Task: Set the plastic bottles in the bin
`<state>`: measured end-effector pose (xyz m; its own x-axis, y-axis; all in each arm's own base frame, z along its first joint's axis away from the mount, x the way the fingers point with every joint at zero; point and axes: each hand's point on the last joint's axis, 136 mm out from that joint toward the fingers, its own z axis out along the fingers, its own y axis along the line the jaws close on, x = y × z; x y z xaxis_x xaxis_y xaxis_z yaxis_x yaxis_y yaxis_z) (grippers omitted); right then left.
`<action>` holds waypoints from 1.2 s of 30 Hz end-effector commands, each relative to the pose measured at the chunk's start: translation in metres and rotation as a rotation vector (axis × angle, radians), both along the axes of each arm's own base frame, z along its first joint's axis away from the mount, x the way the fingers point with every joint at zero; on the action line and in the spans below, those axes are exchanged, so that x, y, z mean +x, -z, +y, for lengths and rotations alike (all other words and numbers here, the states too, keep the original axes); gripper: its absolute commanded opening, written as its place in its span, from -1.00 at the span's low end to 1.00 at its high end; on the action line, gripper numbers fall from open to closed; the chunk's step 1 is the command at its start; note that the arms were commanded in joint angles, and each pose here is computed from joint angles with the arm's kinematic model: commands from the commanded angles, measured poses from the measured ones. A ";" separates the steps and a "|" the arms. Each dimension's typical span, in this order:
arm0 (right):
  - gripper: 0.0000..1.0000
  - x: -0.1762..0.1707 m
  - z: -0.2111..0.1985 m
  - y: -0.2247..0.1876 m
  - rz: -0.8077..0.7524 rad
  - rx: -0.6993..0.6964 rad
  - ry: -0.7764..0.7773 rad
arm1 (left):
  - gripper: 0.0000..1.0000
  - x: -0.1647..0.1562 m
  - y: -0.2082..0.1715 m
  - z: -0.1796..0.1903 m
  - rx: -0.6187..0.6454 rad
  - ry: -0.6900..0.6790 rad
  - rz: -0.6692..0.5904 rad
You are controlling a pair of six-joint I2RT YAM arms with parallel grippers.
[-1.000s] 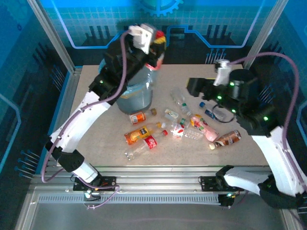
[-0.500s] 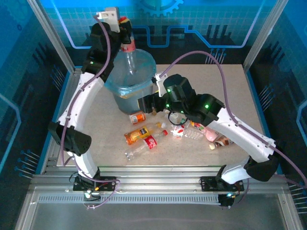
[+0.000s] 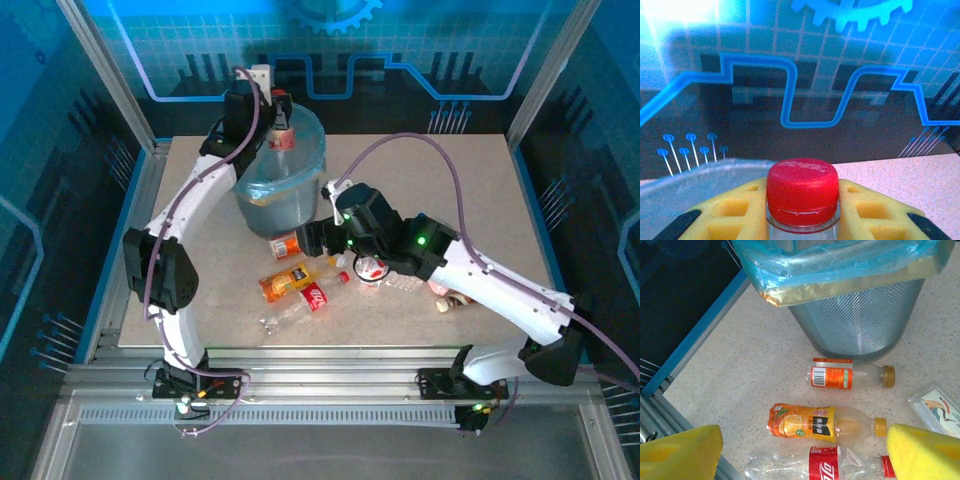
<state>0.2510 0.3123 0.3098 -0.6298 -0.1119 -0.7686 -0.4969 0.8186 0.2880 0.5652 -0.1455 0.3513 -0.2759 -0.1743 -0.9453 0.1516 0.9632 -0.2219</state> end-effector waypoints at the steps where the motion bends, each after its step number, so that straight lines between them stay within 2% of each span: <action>1: 0.72 -0.001 -0.003 -0.012 -0.023 0.048 0.029 | -1.00 -0.001 0.001 0.001 -0.059 0.009 -0.028; 8: 0.73 -0.002 -0.004 0.005 -0.002 0.019 0.035 | -1.00 -0.008 0.034 0.003 -0.052 0.005 0.005; 14: 0.74 -0.001 -0.005 0.008 -0.004 -0.002 0.035 | -0.99 -0.009 0.038 0.003 -0.046 0.007 0.018; 15: 0.74 -0.001 -0.006 0.007 -0.005 -0.002 0.037 | -0.75 -0.009 0.036 0.003 -0.046 0.009 0.019; 16: 0.75 -0.001 -0.007 0.007 -0.007 -0.003 0.038 | -0.60 -0.009 0.034 0.003 -0.048 0.012 0.017; 21: 0.75 -0.002 -0.010 0.005 -0.004 -0.010 0.046 | -0.29 -0.011 0.025 -0.001 -0.054 0.037 0.011; 24: 0.75 -0.004 -0.013 0.004 0.005 -0.015 0.048 | 0.01 -0.014 0.019 -0.001 -0.066 0.036 0.005; 30: 0.75 -0.004 -0.017 0.003 -0.002 -0.016 0.062 | 0.16 -0.022 -0.004 -0.002 -0.078 0.056 -0.023; 36: 0.75 -0.005 -0.020 -0.003 -0.003 -0.031 0.058 | 0.19 -0.036 -0.044 -0.001 -0.091 0.072 -0.065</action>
<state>0.2490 0.2976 0.2915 -0.6541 -0.1273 -0.7456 -0.4550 0.8536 0.2535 0.5478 -0.1508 0.3385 -0.3057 -0.2180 -0.9268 0.1935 0.9389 -0.2847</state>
